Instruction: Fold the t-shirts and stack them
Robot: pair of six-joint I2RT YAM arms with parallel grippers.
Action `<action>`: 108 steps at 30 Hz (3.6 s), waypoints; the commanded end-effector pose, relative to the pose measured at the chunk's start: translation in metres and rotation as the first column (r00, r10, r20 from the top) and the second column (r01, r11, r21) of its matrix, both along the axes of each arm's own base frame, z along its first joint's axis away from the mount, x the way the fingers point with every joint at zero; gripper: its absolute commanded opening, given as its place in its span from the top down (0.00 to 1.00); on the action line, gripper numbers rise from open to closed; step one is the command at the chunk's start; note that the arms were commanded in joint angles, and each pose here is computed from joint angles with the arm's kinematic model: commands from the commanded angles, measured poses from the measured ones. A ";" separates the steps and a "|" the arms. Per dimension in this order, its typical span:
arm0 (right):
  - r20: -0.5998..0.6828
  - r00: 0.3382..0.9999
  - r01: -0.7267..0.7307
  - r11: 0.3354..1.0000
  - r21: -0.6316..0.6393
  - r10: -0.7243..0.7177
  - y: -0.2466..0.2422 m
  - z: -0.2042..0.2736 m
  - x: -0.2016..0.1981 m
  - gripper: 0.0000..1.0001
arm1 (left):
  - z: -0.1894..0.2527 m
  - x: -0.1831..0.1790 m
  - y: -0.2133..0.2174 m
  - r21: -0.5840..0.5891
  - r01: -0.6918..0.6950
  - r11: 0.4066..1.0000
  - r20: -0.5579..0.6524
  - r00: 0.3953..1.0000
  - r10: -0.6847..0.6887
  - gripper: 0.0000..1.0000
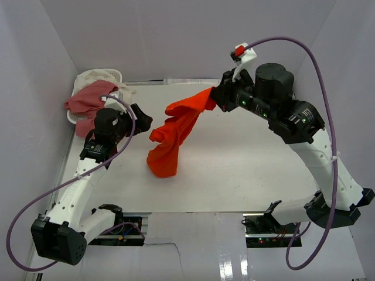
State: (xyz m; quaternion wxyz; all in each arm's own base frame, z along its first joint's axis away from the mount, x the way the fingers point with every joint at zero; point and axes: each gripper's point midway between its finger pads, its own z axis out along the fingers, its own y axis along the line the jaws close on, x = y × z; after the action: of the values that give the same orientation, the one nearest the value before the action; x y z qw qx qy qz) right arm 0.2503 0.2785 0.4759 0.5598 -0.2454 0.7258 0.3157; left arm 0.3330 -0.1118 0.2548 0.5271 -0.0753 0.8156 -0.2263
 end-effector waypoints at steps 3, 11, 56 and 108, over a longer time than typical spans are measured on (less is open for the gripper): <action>-0.144 0.958 0.211 0.949 -0.233 -0.248 -0.041 -0.102 0.037 0.92 | 0.039 -0.002 -0.012 -0.008 0.086 0.996 0.114 0.990 -0.084 0.03; -0.304 0.776 0.357 0.783 -0.509 -0.552 -0.111 -0.250 0.046 0.92 | 0.032 -0.007 -0.015 0.013 0.119 0.993 0.092 0.989 -0.120 0.03; -0.378 0.861 0.057 0.804 -0.591 -0.340 -0.007 -0.380 0.135 0.35 | -0.003 0.014 0.003 0.085 0.027 0.996 -0.070 0.997 -0.021 0.02; -0.456 0.709 0.369 0.834 -0.410 -0.538 -0.165 -0.270 0.086 0.92 | -0.003 0.012 -0.007 0.045 0.115 0.992 -0.058 0.992 -0.112 0.02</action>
State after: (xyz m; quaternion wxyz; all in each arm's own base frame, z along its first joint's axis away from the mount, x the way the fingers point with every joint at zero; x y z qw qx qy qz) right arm 0.3377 0.1226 0.1697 0.3025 -0.0473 0.9407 0.1458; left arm 0.3444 -0.1156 0.2357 0.4775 -0.0393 0.8491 -0.2226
